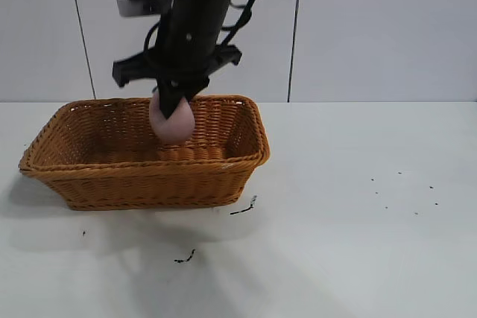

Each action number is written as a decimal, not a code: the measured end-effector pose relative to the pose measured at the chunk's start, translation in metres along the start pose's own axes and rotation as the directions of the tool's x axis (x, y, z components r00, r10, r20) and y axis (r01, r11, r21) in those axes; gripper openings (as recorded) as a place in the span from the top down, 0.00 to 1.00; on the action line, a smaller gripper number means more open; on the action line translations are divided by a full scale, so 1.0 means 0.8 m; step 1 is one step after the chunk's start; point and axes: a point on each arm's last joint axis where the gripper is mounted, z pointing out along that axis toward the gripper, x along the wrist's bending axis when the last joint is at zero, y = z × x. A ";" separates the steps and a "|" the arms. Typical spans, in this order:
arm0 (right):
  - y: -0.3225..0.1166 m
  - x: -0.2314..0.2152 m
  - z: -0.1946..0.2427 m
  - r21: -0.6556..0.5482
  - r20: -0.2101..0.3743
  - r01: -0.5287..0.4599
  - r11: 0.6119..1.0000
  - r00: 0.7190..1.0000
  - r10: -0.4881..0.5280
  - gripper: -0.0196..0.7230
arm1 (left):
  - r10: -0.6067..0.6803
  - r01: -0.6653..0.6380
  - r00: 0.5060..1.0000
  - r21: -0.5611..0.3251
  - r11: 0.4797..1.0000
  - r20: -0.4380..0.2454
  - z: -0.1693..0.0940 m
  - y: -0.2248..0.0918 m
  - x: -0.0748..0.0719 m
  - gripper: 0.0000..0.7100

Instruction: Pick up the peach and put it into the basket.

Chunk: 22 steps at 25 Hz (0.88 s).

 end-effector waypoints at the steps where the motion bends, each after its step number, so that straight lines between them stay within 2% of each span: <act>1: 0.002 0.000 -0.004 -0.009 0.003 0.004 1.000 1.000 -0.004 0.15 | 0.000 0.000 1.000 0.000 1.000 0.000 0.000 0.000 0.000 0.03; 4: 0.012 0.000 -0.023 -0.039 0.007 0.010 0.999 1.000 -0.010 0.06 | 0.000 0.000 1.000 0.000 1.000 0.000 0.000 0.000 0.000 0.03; 11: 0.043 -0.025 -0.102 -0.159 0.026 -0.024 0.987 0.999 0.028 0.05 | 0.000 0.000 1.000 0.000 1.000 0.000 0.000 0.000 0.000 0.03; 17: 0.026 -0.125 -0.121 -0.145 0.084 -0.157 0.977 0.982 0.171 0.05 | 0.000 0.000 1.000 0.000 1.000 0.000 0.000 0.000 0.000 0.03; 22: -0.016 -0.239 -0.139 -0.130 0.157 -0.315 0.940 0.930 0.333 0.05 | 0.000 0.000 1.000 0.000 1.000 0.000 0.000 0.000 0.000 0.03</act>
